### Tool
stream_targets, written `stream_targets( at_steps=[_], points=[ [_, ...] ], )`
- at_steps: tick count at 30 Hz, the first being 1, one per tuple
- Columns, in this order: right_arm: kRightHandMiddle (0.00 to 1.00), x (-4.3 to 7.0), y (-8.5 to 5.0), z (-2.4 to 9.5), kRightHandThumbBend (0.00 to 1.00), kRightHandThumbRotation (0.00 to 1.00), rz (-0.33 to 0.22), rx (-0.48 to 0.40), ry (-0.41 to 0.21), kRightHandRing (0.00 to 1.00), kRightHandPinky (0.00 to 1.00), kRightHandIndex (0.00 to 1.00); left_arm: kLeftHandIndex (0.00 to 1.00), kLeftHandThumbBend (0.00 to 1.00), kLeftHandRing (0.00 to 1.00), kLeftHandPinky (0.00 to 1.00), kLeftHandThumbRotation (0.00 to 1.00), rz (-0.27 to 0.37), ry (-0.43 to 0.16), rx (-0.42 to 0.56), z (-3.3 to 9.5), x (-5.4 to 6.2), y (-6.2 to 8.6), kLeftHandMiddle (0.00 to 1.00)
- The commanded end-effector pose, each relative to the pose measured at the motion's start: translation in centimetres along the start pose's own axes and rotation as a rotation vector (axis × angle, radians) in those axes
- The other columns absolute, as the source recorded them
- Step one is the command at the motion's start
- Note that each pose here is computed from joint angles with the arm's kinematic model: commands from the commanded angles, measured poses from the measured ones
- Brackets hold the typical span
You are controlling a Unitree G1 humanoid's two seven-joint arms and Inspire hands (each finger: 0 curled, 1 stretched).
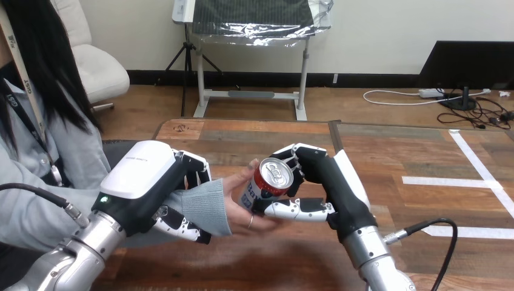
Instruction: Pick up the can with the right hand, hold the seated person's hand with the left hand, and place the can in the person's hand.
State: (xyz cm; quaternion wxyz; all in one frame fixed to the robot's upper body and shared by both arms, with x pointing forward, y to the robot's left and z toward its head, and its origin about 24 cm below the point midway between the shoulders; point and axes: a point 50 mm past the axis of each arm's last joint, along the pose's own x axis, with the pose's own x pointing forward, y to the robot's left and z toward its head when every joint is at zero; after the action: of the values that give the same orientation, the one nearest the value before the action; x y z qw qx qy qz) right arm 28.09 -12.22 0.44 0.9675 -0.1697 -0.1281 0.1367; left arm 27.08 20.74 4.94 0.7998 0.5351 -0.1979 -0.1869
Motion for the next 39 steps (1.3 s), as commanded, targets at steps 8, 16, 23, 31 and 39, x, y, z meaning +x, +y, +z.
stream_targets(
  at_steps=[8, 16, 23, 31, 39],
  points=[
    [0.46, 1.6, 0.8, 2.5, 0.72, 0.0, -0.003, 0.018, -0.121, 0.37, 0.32, 0.54, 0.36, 1.0, 0.27, 0.23, 0.07, 0.19, -0.118, -0.006, 2.0, 2.6, 3.4, 0.33],
    [0.44, 1.4, 1.7, 2.8, 0.71, 0.0, 0.011, 0.039, -0.136, 0.36, 0.32, 0.54, 0.36, 1.0, 0.27, 0.23, 0.07, 0.196, -0.124, -0.009, 2.1, 2.7, 3.3, 0.32],
    [0.44, 1.2, 2.4, 3.1, 0.71, 0.0, 0.023, 0.043, -0.137, 0.36, 0.32, 0.54, 0.36, 1.0, 0.27, 0.23, 0.07, 0.193, -0.12, -0.015, 2.2, 2.9, 3.3, 0.32],
    [0.45, 0.9, 3.0, 3.3, 0.72, 0.0, 0.033, 0.051, -0.141, 0.35, 0.31, 0.54, 0.36, 1.0, 0.27, 0.23, 0.07, 0.195, -0.121, -0.017, 2.3, 3.0, 3.3, 0.32],
    [0.45, 0.8, 3.1, 3.4, 0.7, 0.0, 0.037, 0.053, -0.136, 0.35, 0.3, 0.54, 0.36, 1.0, 0.27, 0.23, 0.08, 0.195, -0.121, -0.018, 2.3, 3.0, 3.2, 0.32]
  ],
)
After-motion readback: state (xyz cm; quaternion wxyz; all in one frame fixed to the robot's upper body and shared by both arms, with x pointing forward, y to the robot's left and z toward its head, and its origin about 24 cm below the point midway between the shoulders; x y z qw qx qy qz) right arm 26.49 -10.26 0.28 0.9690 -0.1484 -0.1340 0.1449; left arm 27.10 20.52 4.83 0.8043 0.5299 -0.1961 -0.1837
